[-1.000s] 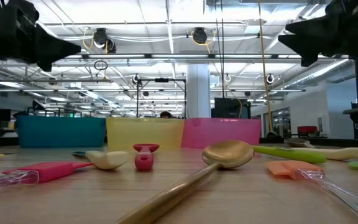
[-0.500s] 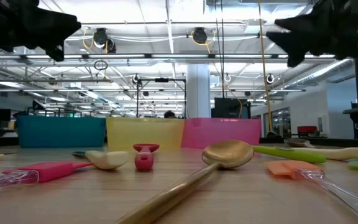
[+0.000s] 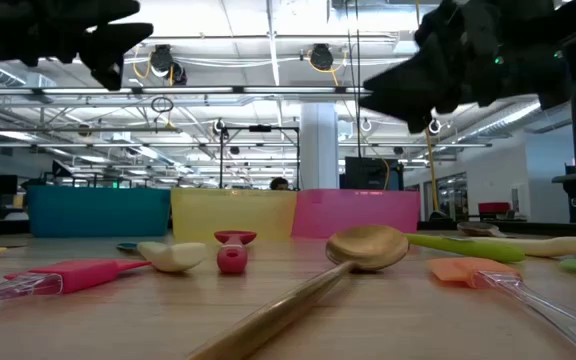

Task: Pick & Place Kitchen Items
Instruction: Put the red serving spoon into the blue bin

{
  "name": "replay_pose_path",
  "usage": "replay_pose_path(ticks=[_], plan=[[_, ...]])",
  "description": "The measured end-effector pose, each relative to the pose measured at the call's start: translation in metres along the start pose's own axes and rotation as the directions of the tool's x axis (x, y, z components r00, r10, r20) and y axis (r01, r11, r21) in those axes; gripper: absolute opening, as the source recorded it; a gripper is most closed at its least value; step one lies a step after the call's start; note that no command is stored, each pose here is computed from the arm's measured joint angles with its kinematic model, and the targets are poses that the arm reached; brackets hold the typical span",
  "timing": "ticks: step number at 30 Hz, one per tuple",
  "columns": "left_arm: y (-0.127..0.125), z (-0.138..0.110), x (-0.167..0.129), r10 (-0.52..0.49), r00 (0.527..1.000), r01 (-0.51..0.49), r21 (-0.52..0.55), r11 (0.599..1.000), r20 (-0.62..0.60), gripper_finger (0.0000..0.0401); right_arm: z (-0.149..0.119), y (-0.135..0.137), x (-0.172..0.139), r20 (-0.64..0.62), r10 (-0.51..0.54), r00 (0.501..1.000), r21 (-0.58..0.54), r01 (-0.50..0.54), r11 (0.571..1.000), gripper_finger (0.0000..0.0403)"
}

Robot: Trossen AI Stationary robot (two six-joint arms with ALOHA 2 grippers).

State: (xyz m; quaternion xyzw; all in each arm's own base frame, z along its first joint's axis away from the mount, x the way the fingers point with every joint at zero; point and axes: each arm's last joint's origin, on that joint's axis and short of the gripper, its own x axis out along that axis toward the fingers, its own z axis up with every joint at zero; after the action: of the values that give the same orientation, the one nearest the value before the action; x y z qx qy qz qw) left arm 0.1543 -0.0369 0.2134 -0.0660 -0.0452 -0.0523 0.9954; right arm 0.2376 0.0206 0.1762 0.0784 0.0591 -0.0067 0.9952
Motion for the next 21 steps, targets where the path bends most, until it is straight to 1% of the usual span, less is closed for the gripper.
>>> replay_pose_path(ticks=[4,9,14,16,19,21], plan=[[-0.006,0.01,0.023,0.025,0.991,-0.023,0.016,1.0,-0.128,0.0134,-0.007,0.0,0.009,-0.035,-0.006,0.999,0.002,0.007,1.0,0.018],[-0.013,0.01,0.053,0.068,0.964,-0.076,-0.019,0.997,-0.256,0.0132,-0.01,0.0,0.013,-0.022,-0.004,1.0,0.004,0.004,1.0,0.018],[-0.016,-0.005,0.078,0.084,0.933,-0.113,-0.063,0.992,-0.349,0.0132,-0.013,0.0,0.015,-0.008,-0.002,1.0,0.006,0.002,1.0,0.018],[-0.016,-0.013,0.084,0.092,0.917,-0.144,-0.109,0.984,-0.387,0.0132,-0.013,0.0,0.016,-0.008,-0.001,1.0,0.006,0.001,1.0,0.018],[-0.016,-0.027,0.093,0.105,0.891,-0.211,-0.198,0.957,-0.442,0.0132,-0.014,0.0,0.016,-0.011,-0.002,1.0,0.005,0.002,1.0,0.018],[-0.016,-0.035,0.098,0.132,0.876,-0.271,-0.247,0.931,-0.464,0.0131,-0.014,0.0,0.016,-0.006,-0.001,1.0,0.005,0.001,1.0,0.018]])
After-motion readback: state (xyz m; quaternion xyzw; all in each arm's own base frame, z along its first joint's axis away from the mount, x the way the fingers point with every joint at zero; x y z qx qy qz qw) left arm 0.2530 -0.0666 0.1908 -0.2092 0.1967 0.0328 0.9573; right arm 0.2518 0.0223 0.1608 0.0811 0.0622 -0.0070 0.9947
